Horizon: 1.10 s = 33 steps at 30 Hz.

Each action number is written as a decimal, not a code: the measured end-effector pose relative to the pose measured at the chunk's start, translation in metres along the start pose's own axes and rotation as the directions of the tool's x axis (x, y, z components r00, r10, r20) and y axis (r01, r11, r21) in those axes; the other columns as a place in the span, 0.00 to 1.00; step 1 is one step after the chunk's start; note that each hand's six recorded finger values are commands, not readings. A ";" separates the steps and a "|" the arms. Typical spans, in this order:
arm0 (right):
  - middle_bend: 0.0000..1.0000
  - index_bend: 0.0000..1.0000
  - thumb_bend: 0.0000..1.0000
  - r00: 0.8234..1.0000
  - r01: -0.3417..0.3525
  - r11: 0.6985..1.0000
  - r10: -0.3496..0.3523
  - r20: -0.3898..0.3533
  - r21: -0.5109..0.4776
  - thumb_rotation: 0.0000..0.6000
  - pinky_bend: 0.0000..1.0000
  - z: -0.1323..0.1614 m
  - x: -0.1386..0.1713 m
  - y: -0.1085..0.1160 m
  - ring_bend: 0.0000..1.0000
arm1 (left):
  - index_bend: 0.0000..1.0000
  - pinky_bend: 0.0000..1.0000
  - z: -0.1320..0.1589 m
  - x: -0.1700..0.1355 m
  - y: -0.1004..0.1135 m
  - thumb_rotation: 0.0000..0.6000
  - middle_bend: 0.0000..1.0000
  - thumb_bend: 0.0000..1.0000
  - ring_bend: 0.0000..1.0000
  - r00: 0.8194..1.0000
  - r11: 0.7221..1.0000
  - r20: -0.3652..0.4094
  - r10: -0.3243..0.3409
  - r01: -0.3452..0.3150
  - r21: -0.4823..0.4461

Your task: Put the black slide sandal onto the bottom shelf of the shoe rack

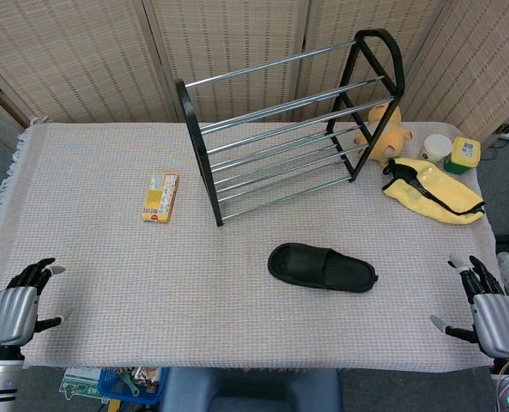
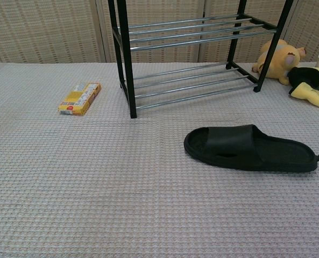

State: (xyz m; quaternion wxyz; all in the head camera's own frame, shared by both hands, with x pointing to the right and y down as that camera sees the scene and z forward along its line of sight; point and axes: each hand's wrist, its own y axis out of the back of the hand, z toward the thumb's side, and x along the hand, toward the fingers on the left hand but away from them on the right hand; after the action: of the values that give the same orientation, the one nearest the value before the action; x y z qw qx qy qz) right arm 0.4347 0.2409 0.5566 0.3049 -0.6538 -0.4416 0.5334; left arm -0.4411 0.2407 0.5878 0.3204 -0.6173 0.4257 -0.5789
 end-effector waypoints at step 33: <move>0.20 0.00 0.10 0.955 -0.288 0.956 0.291 -0.054 0.061 1.00 0.13 0.038 -0.073 -0.091 0.05 | 0.31 0.31 -0.013 -0.008 -0.010 1.00 0.20 0.17 0.20 0.998 0.999 -0.035 -0.048 0.048 0.000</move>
State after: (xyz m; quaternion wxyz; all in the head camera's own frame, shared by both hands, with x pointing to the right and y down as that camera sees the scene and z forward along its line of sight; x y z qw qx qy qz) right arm 0.3723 0.2112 0.6578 0.2542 -0.7195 -0.3170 0.5632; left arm -0.4522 0.2538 0.5943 0.2991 -0.6170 0.4160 -0.5973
